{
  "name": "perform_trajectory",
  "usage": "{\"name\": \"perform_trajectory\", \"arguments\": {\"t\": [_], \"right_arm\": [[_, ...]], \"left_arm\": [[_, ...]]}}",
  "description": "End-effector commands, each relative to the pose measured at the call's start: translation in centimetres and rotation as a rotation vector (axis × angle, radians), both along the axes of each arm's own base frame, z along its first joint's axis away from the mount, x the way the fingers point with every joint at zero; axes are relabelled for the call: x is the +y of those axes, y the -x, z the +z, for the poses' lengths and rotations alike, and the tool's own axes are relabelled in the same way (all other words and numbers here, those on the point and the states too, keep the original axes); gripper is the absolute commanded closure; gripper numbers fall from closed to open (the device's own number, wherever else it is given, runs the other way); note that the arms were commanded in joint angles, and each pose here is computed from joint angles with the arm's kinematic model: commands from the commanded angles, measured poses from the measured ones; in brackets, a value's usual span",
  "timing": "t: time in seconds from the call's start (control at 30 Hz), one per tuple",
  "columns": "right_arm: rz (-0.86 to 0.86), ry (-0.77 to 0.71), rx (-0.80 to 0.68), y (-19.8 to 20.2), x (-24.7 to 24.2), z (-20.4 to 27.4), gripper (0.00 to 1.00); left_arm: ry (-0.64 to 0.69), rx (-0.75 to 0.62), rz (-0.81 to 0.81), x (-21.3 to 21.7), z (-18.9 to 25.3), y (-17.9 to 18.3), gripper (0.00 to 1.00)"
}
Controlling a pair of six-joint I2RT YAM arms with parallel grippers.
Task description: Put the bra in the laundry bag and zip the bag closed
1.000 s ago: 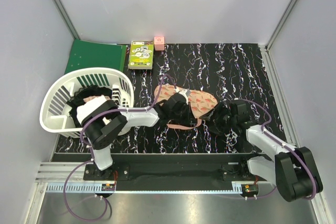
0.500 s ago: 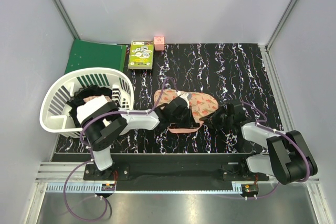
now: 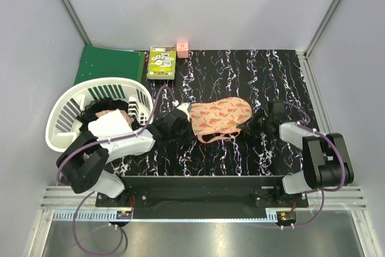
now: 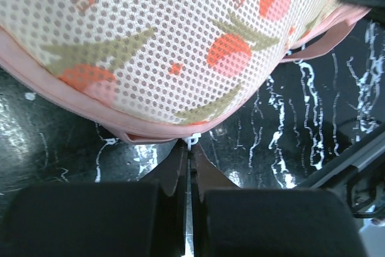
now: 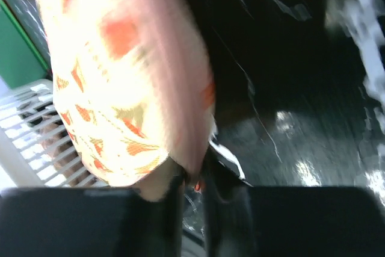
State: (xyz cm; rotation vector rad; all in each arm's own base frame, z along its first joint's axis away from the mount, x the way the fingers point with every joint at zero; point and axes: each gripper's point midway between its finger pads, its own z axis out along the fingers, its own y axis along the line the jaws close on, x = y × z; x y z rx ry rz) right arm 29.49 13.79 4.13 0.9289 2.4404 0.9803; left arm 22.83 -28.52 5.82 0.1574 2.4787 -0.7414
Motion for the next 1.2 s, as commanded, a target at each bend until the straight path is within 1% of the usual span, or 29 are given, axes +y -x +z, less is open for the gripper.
{"name": "perform_trajectory", "arguments": {"t": [0.0, 0.03, 0.07, 0.1, 0.13, 0.17, 0.2, 0.27, 0.3, 0.33, 0.37, 0.43, 0.47, 0.5, 0.57, 0.67, 0.77, 0.8, 0.87, 0.9, 0.93, 0.97, 1.03, 1.07, 1.1, 1.13, 1.17], "right_arm": [[0.143, 0.179, -0.026, -1.9, -1.6, 0.6, 0.66], [0.155, 0.185, -0.035, -2.1, -1.5, 1.2, 0.48], [0.163, 0.199, -0.031, -1.8, -1.4, 1.3, 0.4], [0.168, 0.218, -0.006, -1.0, -1.7, 1.3, 0.33], [0.164, 0.233, -0.025, -0.5, -1.8, 2.1, 0.29], [0.145, 0.265, -0.024, -0.2, -2.4, 2.1, 0.22], [0.143, 0.281, -0.009, 0.7, -2.6, 2.3, 0.18], [0.13, 0.278, -0.041, 1.9, -2.8, 3.7, 0.15], [0.12, 0.248, -0.041, 2.5, -2.3, 4.2, 0.15], [0.119, 0.213, -0.066, 3.2, -1.8, 4.8, 0.15], [0.104, 0.126, -0.084, 3.2, -0.4, 5.8, 0.16], [0.143, 0.032, -0.108, 4.6, 2.2, 6.3, 0.16], [0.114, -0.029, -0.146, 3.8, 3.2, 7.3, 0.17], [0.135, -0.047, -0.123, 4.5, 4.3, 6.5, 0.18], [0.132, -0.086, -0.147, 3.9, 5.5, 6.8, 0.19], [0.149, -0.102, -0.094, 4.0, 6.9, 5.3, 0.22], [0.153, -0.135, -0.098, 3.5, 8.3, 4.6, 0.29], [0.15, -0.135, -0.069, 3.7, 8.4, 3.6, 0.33], [0.136, -0.137, -0.069, 3.3, 8.4, 3.3, 0.39], [0.131, -0.125, -0.067, 3.1, 8.3, 3.0, 0.46], [0.11, -0.102, -0.079, 2.7, 8.0, 2.8, 0.61], [0.108, -0.08, -0.084, 2.4, 7.5, 2.6, 0.69], [0.13, -0.055, -0.099, 1.8, 6.9, 2.5, 0.9], [0.12, -0.058, -0.099, 1.3, 6.1, 2.4, 0.92], [0.131, -0.061, -0.093, 0.8, 5.8, 2.1, 0.94], [0.201, -0.076, -0.109, 1.0, 6.1, 2.2, 0.99], [0.234, -0.084, -0.101, 0.4, 6.2, 1.9, 1.0]], "left_arm": [[-0.01, 0.02, -0.048, -0.4, 0.1, 0.0, 1.0], [0.022, 0.034, -0.054, -1.1, 0.2, 0.1, 1.0], [0.071, 0.026, -0.058, -2.1, 0.8, -0.2, 1.0], [0.116, 0.05, -0.049, -2.9, 1.2, 0.0, 1.0], [0.129, 0.063, -0.049, -3.4, 0.9, 0.1, 1.0], [0.159, 0.057, -0.048, -4.1, 1.4, -0.1, 1.0], [0.176, 0.073, -0.048, -4.8, 1.5, 0.3, 1.0], [0.203, 0.078, -0.068, -6.4, 2.0, 0.3, 1.0], [0.213, 0.087, -0.087, -7.3, 2.1, 1.0, 1.0], [0.222, 0.084, -0.097, -8.1, 2.4, 0.9, 1.0], [0.232, 0.092, -0.112, -8.9, 2.6, 1.5, 1.0], [0.249, 0.089, -0.125, -10.1, 3.0, 1.7, 1.0], [0.255, 0.093, -0.132, -10.6, 3.2, 2.1, 1.0], [0.256, 0.094, -0.136, -11.0, 3.2, 2.3, 1.0], [0.263, 0.1, -0.155, -11.8, 3.3, 2.9, 1.0], [0.266, 0.102, -0.172, -12.6, 3.6, 3.5, 1.0], [0.266, 0.098, -0.182, -13.1, 3.7, 3.9, 1.0], [0.269, 0.097, -0.185, -13.2, 3.8, 3.9, 1.0], [0.262, 0.099, -0.191, -13.2, 3.6, 4.1, 1.0], [0.252, 0.103, -0.189, -13.0, 3.4, 4.2, 1.0], [0.239, 0.1, -0.182, -12.7, 3.2, 4.2, 1.0], [0.225, 0.085, -0.171, -12.2, 3.1, 3.9, 1.0], [0.199, 0.083, -0.152, -10.5, 2.3, 3.7, 1.0], [0.187, 0.084, -0.152, -9.7, 1.9, 3.7, 1.0], [0.15, 0.111, -0.137, -7.9, 0.2, 4.1, 1.0], [0.157, 0.102, -0.105, -6.6, 0.4, 3.1, 1.0], [0.147, 0.107, -0.106, -5.6, -0.1, 3.1, 1.0]]}}
